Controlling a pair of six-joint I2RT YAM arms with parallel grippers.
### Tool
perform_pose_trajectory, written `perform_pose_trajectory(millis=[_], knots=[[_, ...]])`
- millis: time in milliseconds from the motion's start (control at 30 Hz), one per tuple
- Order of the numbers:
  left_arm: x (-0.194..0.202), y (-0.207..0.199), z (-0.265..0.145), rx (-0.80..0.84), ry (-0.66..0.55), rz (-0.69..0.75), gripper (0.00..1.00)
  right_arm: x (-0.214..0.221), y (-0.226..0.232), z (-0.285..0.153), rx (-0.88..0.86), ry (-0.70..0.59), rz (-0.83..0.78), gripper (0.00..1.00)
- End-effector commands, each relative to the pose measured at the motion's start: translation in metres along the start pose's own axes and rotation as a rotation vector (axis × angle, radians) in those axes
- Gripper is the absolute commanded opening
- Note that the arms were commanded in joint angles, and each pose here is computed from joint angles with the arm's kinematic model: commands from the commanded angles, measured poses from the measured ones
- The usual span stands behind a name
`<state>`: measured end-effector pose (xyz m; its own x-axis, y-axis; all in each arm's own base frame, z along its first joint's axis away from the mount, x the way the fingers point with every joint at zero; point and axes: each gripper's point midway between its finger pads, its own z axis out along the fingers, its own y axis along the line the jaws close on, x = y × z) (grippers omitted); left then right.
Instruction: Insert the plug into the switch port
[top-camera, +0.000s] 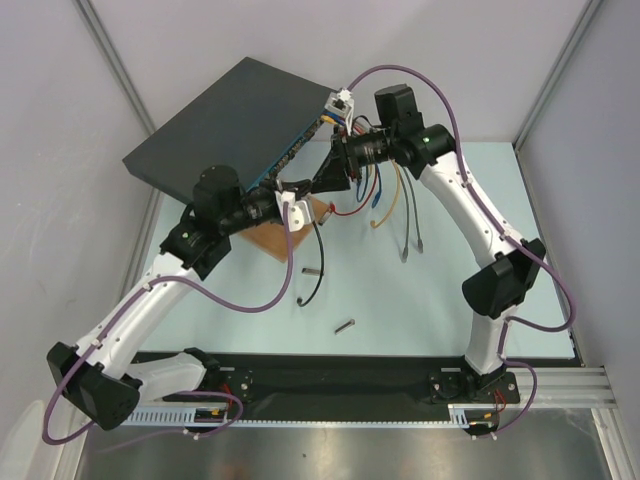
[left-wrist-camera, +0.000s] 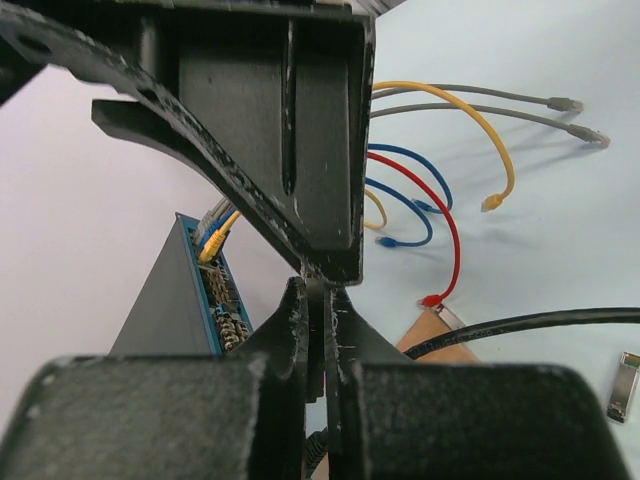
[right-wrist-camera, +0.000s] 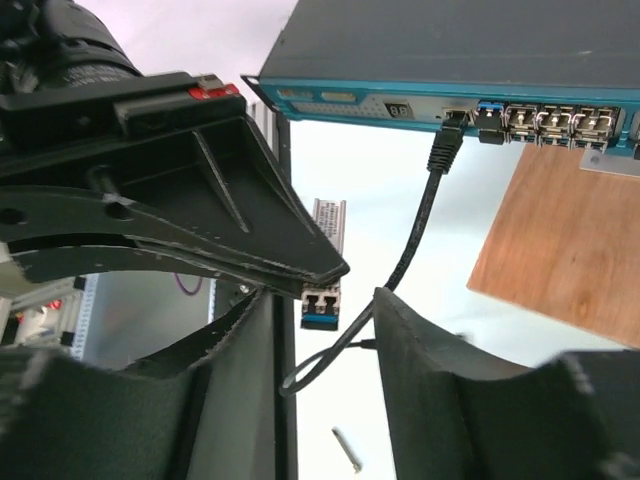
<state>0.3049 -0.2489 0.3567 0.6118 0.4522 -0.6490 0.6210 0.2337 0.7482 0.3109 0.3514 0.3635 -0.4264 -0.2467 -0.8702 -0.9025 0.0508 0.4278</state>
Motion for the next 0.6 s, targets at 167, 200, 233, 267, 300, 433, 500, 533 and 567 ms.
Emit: perform_pose_trajectory(millis=[167, 200, 233, 267, 300, 433, 500, 533, 567], knots=[[-0.027, 0.005, -0.003, -0.011, -0.094, 0.075, 0.00, -0.007, 0.010, 0.000, -0.036, -0.003, -0.046, 0.16], [-0.027, 0.003, -0.004, -0.007, -0.097, 0.077, 0.00, -0.007, 0.010, 0.000, -0.041, -0.005, -0.050, 0.10], [-0.027, 0.002, -0.004, -0.004, -0.098, 0.077, 0.01, -0.008, 0.010, -0.002, -0.044, -0.008, -0.054, 0.06], [-0.027, 0.001, -0.005, -0.004, -0.097, 0.077, 0.04, -0.007, 0.011, -0.002, -0.047, -0.008, -0.055, 0.00], [-0.027, 0.001, -0.006, -0.009, -0.093, 0.075, 0.09, -0.006, 0.009, -0.004, -0.044, -0.010, -0.057, 0.00], [-0.019, 0.000, -0.011, -0.021, -0.044, 0.043, 0.35, -0.013, 0.006, -0.017, -0.036, -0.049, -0.084, 0.00], [-0.010, -0.002, -0.012, -0.026, -0.011, 0.040, 0.41, -0.014, 0.006, -0.022, -0.040, -0.058, -0.086, 0.00], [-0.009, -0.003, -0.013, -0.027, -0.004, 0.040, 0.46, -0.014, 0.009, -0.023, -0.052, -0.059, -0.095, 0.00], [-0.007, -0.003, -0.012, -0.029, 0.000, 0.044, 0.47, -0.014, 0.013, -0.024, -0.060, -0.060, -0.104, 0.00]])
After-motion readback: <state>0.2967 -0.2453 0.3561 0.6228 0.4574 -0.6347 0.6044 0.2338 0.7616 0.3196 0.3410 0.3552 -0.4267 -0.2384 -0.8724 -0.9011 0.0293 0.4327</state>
